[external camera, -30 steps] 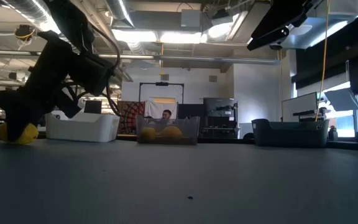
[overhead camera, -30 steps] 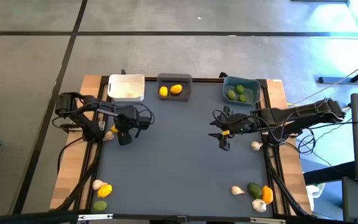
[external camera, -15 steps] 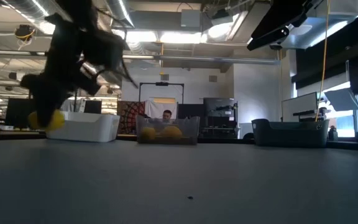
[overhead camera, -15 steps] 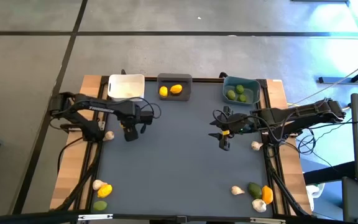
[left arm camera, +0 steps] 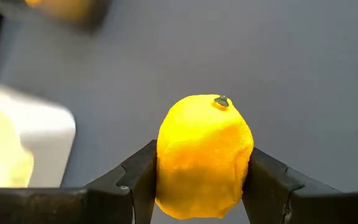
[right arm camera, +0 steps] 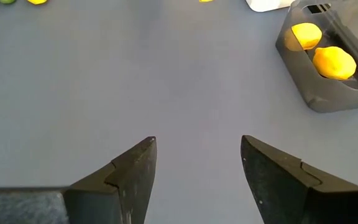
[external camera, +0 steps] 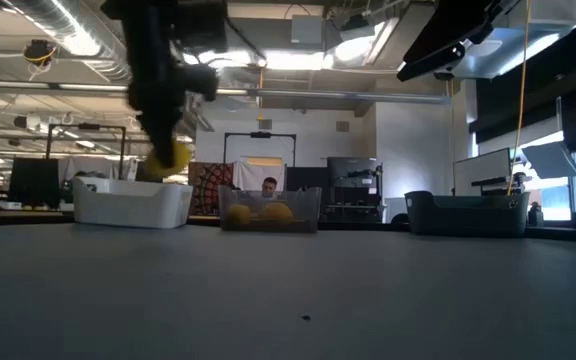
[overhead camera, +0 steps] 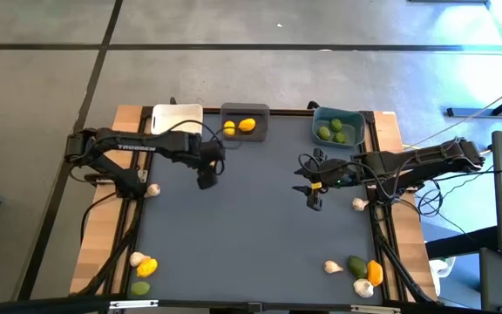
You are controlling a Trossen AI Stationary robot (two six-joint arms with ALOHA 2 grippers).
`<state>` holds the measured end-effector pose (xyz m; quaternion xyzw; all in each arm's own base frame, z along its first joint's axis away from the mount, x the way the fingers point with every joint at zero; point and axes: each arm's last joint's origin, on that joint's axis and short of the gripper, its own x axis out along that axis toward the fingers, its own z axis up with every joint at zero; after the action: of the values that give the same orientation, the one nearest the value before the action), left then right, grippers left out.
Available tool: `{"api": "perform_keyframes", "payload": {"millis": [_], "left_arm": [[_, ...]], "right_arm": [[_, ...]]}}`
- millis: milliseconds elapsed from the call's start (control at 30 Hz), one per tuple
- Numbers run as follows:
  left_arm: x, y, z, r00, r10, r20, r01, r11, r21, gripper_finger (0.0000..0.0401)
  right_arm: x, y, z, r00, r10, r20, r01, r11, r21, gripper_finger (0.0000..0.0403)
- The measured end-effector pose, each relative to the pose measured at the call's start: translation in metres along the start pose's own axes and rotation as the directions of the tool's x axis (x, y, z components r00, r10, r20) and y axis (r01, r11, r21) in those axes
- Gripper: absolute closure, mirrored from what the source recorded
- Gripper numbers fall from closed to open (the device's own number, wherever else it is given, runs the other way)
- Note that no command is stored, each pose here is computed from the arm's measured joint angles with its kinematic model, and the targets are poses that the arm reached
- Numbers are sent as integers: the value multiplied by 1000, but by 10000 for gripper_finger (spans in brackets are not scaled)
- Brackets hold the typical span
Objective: Sort produce into baskets
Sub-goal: Put the lemon into the black transparent bin
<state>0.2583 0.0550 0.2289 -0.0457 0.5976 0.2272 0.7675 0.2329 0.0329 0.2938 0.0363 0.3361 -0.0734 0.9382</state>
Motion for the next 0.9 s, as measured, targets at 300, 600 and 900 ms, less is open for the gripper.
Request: {"api": "perform_keyframes", "payload": {"millis": [300, 600, 900], "left_arm": [[1, 16, 29, 968, -3, 250, 29, 995, -100, 219], [-1, 44, 52, 889, 59, 454, 58, 969, -239, 218], [6, 80, 68, 810, 162, 563, 59, 934, -353, 218]], "right_arm": [[0, 0, 0, 1000, 0, -1, 0, 1000, 0, 171], [0, 0, 0, 1000, 0, -1, 0, 1000, 0, 171], [0, 0, 0, 1000, 0, -1, 0, 1000, 0, 171]]}}
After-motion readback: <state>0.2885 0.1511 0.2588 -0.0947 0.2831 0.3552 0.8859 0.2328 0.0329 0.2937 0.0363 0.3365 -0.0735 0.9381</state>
